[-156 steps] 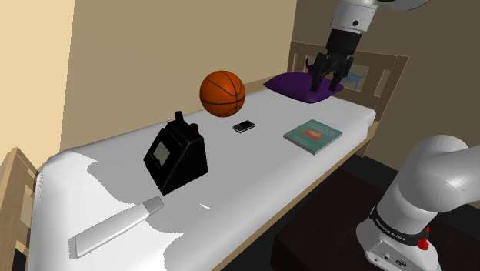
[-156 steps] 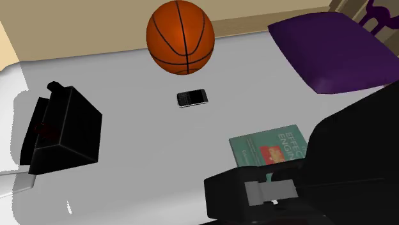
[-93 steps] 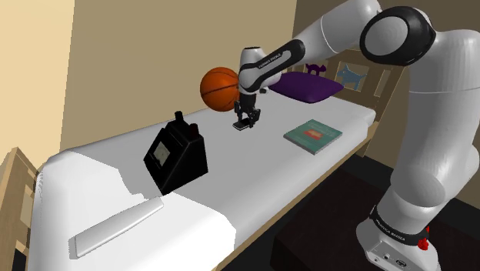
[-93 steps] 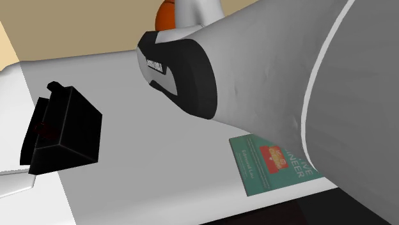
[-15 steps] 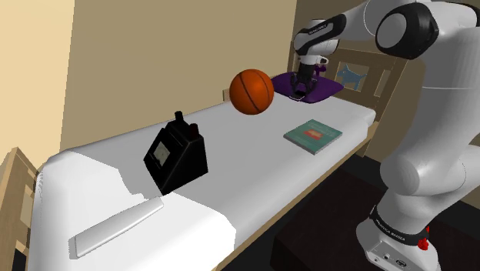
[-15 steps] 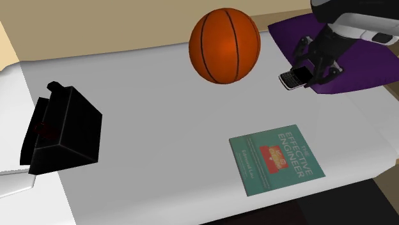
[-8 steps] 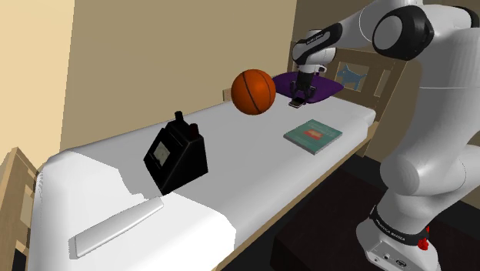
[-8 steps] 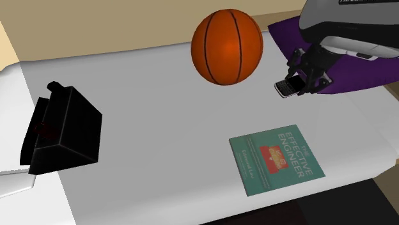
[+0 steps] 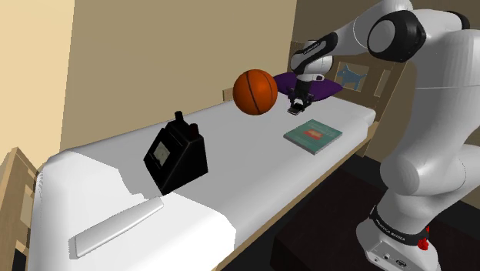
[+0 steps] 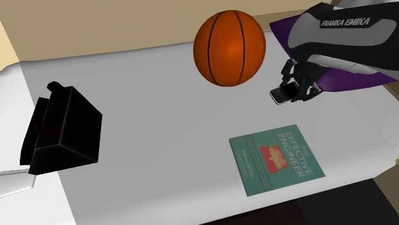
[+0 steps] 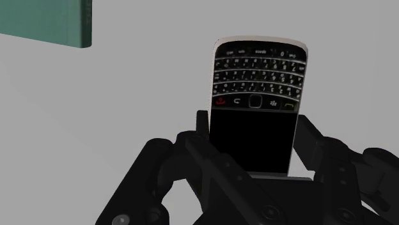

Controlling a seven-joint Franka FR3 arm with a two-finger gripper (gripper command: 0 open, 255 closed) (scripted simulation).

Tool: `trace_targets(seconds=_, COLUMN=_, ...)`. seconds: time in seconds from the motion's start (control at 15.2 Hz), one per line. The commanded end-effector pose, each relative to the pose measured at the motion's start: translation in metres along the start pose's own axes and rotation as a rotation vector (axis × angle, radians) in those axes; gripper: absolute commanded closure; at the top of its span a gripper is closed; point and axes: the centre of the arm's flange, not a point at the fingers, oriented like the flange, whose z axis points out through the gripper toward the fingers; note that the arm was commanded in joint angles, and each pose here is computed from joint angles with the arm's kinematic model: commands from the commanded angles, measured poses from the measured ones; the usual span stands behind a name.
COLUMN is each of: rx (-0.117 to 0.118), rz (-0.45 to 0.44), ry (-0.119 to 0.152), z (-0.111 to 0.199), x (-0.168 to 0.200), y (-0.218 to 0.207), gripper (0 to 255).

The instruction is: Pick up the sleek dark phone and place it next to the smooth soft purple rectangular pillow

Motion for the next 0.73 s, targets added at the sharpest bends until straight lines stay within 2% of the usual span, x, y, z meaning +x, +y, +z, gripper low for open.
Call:
trace_targets(seconds=0.0, rx=0.0, rz=0.0, ry=0.0, z=0.0066, x=-0.0003, y=0.0014, gripper=255)
trace_targets(seconds=0.4, rx=0.0, rz=0.0, ry=0.0, z=0.0067, x=-0.0003, y=0.0013, gripper=255)
trace_targets(seconds=0.46, rx=0.0, rz=0.0, ry=0.0, z=0.0067, x=-0.0003, y=0.0013, gripper=0)
trace_targets(seconds=0.66, rx=0.0, rz=0.0, ry=0.0, z=0.0067, x=-0.0003, y=0.0013, gripper=0)
